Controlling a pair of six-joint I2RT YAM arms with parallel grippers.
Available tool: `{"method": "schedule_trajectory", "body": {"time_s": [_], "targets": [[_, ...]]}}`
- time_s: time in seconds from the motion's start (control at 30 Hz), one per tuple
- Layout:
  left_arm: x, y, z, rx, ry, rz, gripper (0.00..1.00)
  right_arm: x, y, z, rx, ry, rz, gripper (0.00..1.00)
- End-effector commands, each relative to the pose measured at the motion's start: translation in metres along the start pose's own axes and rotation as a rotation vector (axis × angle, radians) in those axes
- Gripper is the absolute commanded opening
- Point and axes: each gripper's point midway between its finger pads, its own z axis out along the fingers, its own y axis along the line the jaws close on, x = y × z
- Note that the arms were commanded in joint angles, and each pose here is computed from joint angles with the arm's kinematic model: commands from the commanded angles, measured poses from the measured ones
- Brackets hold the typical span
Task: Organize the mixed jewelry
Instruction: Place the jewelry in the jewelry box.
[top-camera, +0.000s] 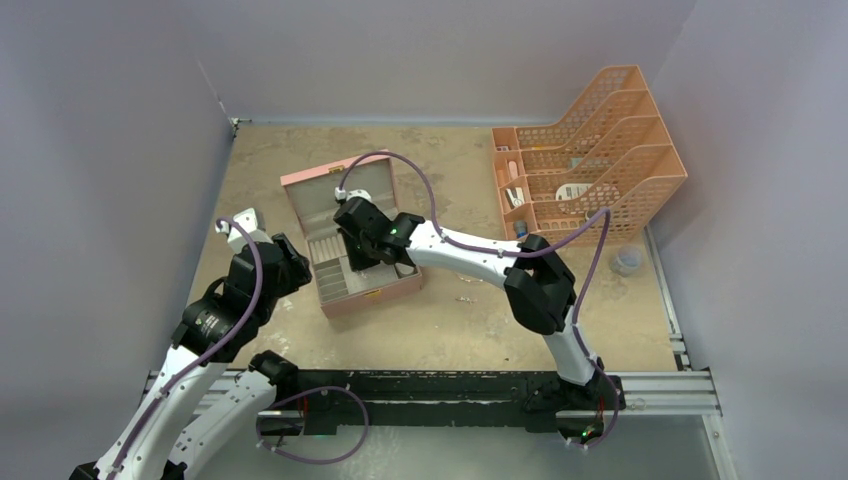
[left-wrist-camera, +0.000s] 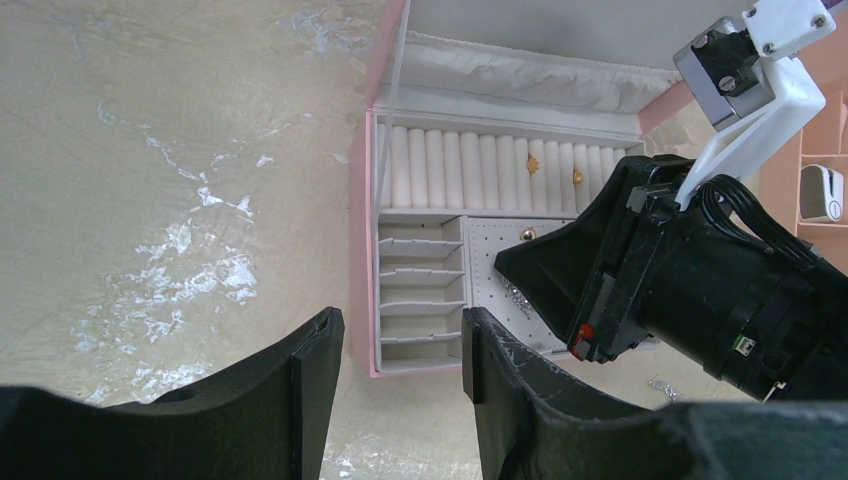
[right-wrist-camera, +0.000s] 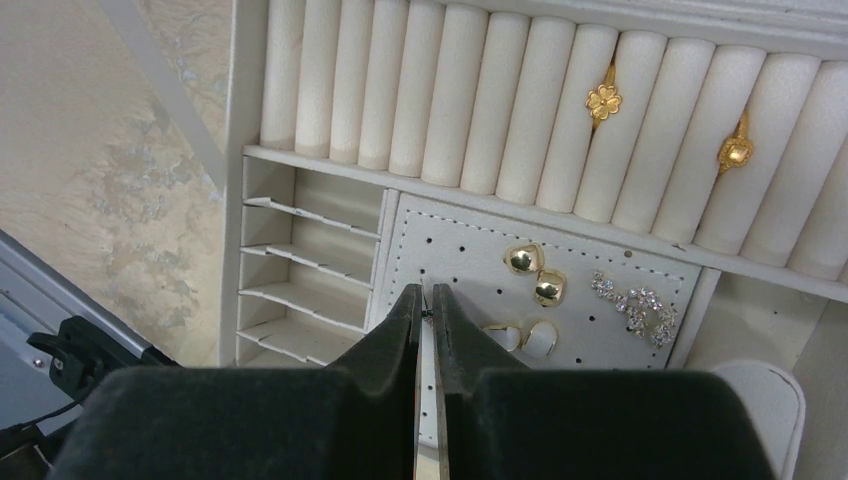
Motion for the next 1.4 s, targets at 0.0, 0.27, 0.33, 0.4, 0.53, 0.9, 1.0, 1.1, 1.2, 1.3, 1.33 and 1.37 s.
{"method": "schedule_trajectory", "body": {"time_s": [0.0, 0.27, 0.33, 0.4, 0.53, 0.9, 1.0, 1.1, 1.2, 1.3, 1.33, 1.37], "targets": [[-0.008, -0.004, 0.001, 0.014, -0.034, -0.009, 0.47, -0.018, 0.010, -0.005, -0.011, -0.051, 0.015, 0.08], [-0.008, -0.003, 0.000, 0.015, -0.036, -0.011, 0.47, -0.020, 0.009, 0.002, 0.007, -0.050, 0.038, 0.08], [-0.009, -0.003, 0.000, 0.016, -0.038, -0.012, 0.47, -0.020, 0.006, 0.004, 0.019, -0.045, 0.045, 0.08], [-0.008, -0.003, 0.000, 0.016, -0.037, -0.011, 0.47, -0.020, 0.004, 0.005, 0.031, -0.046, 0.050, 0.08], [-0.008, -0.003, 0.000, 0.016, -0.037, -0.012, 0.47, -0.022, 0.000, 0.005, 0.045, -0.055, 0.059, 0.08], [-0.008, -0.004, 0.000, 0.017, -0.036, -0.012, 0.47, -0.020, -0.007, 0.011, 0.085, -0.054, 0.075, 0.08], [-0.008, -0.003, 0.000, 0.016, -0.036, -0.012, 0.47, -0.022, -0.008, 0.013, 0.095, -0.059, 0.080, 0.08], [-0.008, -0.003, 0.000, 0.017, -0.038, -0.013, 0.47, -0.020, -0.009, 0.014, 0.103, -0.051, 0.083, 0.08], [-0.008, -0.003, 0.000, 0.017, -0.035, -0.012, 0.47, -0.017, -0.010, 0.014, 0.101, -0.038, 0.080, 0.10], [-0.008, -0.003, 0.000, 0.017, -0.036, -0.012, 0.47, -0.016, -0.010, 0.013, 0.098, -0.033, 0.074, 0.12], [-0.008, -0.003, 0.000, 0.017, -0.035, -0.013, 0.47, -0.016, -0.010, 0.012, 0.096, -0.033, 0.072, 0.13], [-0.008, -0.003, 0.000, 0.018, -0.036, -0.014, 0.47, -0.016, -0.009, 0.012, 0.094, -0.034, 0.072, 0.13]]}}
